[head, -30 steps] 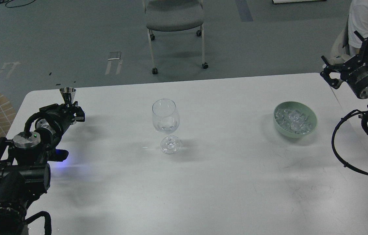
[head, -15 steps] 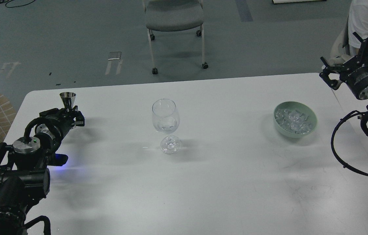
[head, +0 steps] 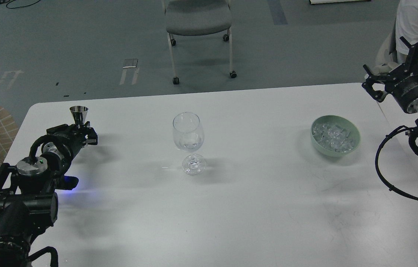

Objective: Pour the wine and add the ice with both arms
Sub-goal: 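Lower the jigger onto the table and open the left gripper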

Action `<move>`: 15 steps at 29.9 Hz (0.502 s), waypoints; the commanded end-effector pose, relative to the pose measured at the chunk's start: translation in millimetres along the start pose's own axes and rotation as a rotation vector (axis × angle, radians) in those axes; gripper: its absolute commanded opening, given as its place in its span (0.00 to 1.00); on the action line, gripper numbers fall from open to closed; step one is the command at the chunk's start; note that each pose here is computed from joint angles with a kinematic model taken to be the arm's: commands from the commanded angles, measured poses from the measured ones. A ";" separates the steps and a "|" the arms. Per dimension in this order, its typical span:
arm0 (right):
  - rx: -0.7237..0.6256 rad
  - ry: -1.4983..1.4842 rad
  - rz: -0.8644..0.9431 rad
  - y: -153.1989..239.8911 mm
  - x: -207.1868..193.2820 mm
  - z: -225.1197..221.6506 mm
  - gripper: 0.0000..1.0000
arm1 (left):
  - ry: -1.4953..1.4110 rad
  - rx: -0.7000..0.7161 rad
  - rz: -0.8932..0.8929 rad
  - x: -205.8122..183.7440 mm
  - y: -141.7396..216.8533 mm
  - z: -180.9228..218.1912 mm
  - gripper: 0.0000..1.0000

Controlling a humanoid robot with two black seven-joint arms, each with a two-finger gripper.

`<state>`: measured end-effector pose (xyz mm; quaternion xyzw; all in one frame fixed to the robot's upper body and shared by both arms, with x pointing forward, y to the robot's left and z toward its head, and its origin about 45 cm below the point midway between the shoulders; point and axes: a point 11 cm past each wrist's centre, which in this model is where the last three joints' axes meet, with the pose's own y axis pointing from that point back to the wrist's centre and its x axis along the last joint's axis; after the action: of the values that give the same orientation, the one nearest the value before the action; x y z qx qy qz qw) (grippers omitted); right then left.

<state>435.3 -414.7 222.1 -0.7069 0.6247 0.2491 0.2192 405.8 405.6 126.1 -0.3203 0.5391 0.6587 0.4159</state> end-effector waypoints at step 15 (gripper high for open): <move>-0.003 -0.001 0.001 0.3 0.3 1.5 1.00 | -0.009 -0.003 0.015 4.2 0.1 1.3 0.35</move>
<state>435.0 -414.1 220.9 -0.7068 0.6246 0.2502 0.2185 404.3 408.7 123.9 -0.3161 0.5369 0.6642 0.4132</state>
